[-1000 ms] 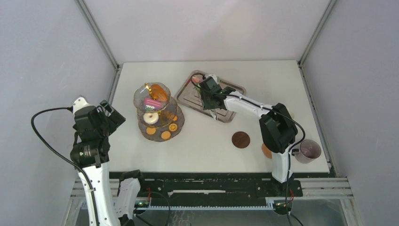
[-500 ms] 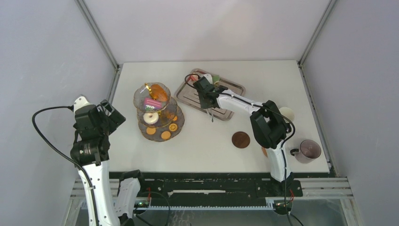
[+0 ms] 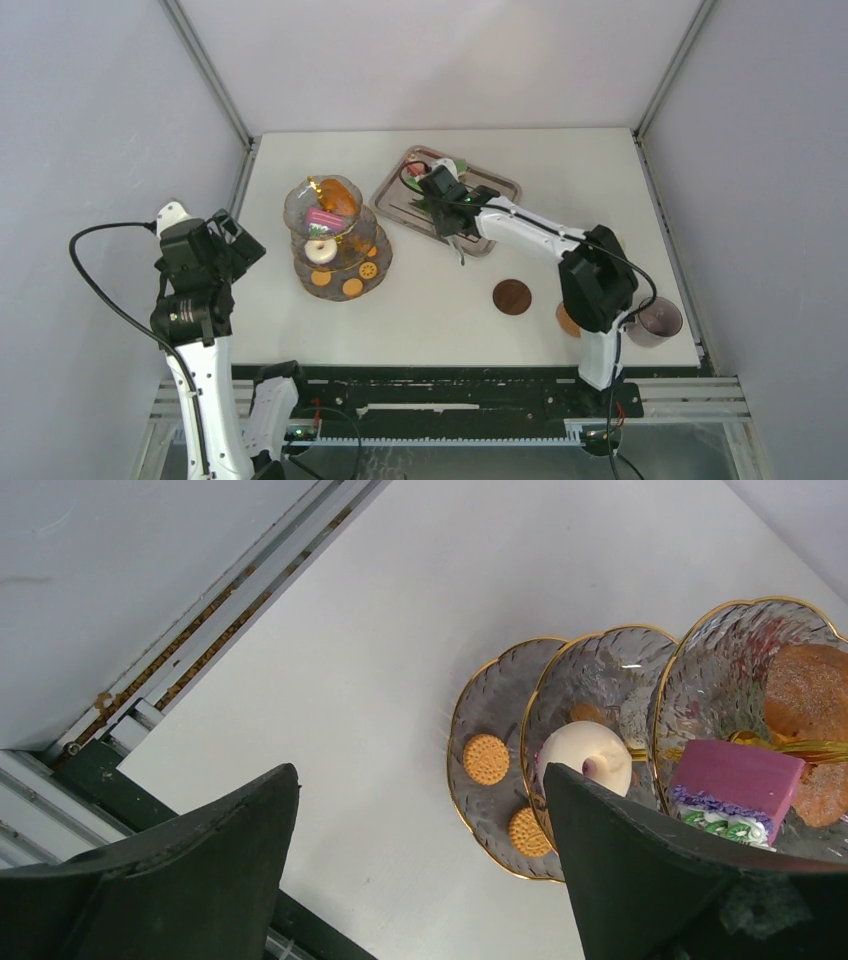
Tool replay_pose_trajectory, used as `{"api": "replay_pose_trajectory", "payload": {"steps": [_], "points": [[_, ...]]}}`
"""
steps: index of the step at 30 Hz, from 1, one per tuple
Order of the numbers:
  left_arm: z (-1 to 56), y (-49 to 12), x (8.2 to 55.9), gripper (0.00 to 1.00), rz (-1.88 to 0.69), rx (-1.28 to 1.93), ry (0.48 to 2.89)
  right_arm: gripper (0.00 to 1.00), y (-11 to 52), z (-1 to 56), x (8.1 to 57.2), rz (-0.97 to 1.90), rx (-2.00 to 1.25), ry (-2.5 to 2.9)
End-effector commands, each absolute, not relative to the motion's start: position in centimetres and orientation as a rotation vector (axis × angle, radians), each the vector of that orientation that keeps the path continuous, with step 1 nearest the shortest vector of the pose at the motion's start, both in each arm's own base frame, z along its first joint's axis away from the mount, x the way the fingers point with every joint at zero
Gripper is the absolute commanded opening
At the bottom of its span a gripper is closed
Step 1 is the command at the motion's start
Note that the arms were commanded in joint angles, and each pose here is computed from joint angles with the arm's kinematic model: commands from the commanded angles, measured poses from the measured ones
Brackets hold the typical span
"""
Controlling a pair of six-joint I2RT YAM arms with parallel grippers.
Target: Serve the afternoon tea
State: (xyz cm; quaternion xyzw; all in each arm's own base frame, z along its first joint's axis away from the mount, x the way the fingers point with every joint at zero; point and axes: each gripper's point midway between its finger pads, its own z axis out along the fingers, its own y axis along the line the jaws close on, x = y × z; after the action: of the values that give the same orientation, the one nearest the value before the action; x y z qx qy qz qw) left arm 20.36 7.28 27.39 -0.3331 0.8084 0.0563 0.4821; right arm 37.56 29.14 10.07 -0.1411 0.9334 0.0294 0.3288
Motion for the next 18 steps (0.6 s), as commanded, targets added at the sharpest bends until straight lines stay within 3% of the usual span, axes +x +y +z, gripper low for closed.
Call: {"api": "replay_pose_trajectory", "payload": {"steps": [1, 6, 18], "points": [[27.4, 8.0, 20.7, 0.96, 0.176, -0.799, 1.954, 0.0, 28.0, 16.7, 36.6, 0.122, -0.354, 2.309], [27.4, 7.7, 20.7, 0.96, 0.159, -0.784, 1.957, 0.0, 26.2, 19.1, 33.7, 0.164, -0.365, 2.275], [27.7, 7.4, 20.5, 0.96, 0.14, -0.781, 1.945, 0.0, 29.7, 22.6, 26.4, 0.313, -0.623, 2.174]]}}
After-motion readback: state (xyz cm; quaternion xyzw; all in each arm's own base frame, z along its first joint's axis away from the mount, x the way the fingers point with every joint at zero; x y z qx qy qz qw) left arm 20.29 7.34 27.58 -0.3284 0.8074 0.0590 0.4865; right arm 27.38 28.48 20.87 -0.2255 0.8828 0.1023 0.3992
